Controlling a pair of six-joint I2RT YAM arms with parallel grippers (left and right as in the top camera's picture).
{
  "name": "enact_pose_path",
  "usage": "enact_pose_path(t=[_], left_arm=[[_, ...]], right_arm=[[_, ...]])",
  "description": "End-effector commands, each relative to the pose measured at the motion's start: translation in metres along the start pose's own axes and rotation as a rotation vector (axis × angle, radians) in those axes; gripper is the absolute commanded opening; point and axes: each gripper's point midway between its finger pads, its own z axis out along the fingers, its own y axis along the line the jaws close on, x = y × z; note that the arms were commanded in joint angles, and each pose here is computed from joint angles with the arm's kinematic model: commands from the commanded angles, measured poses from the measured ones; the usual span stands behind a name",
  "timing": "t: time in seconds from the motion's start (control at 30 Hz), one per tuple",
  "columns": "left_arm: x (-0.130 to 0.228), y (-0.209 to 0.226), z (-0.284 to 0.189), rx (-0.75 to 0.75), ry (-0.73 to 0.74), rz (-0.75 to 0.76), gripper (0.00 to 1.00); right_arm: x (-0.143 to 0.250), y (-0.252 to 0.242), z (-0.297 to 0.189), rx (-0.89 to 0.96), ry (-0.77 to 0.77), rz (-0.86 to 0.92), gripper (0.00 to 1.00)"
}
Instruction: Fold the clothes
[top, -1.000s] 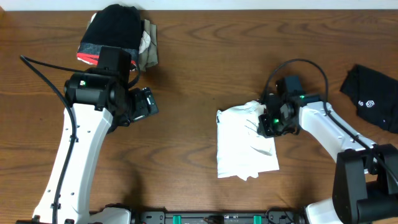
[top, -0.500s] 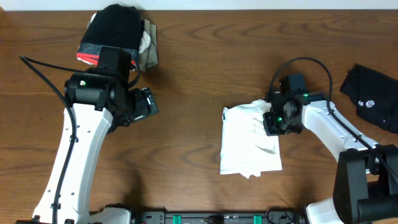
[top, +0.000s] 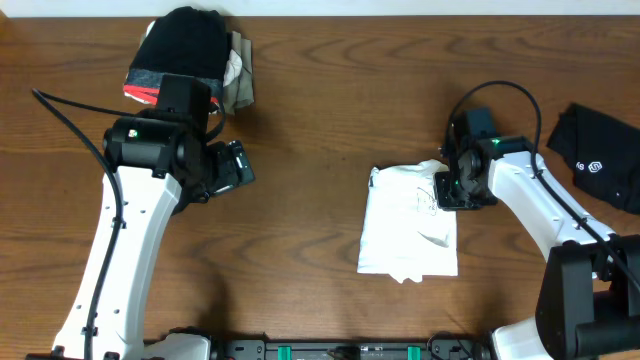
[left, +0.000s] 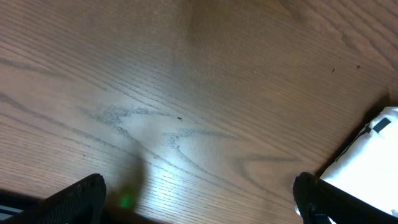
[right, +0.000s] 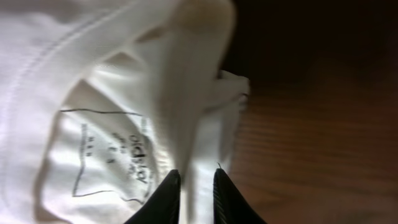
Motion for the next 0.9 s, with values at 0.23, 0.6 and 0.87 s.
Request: enact_pose_path(t=[0.23, 0.6, 0.87], left_arm=[[0.001, 0.002, 0.002, -0.015, 0.003, 0.022, 0.98], [0.001, 0.002, 0.002, -0.016, 0.004, 0.022, 0.98], [0.001, 0.002, 0.002, -0.016, 0.004, 0.022, 0.98]], right_arm=[[0.011, -0.029, -0.004, 0.148, 0.047, 0.156, 0.17], [-0.007, 0.015, -0.013, -0.112, -0.026, 0.056, 0.27], [-0.013, 0.015, -0.007, -0.11, -0.045, 0.006, 0.29]])
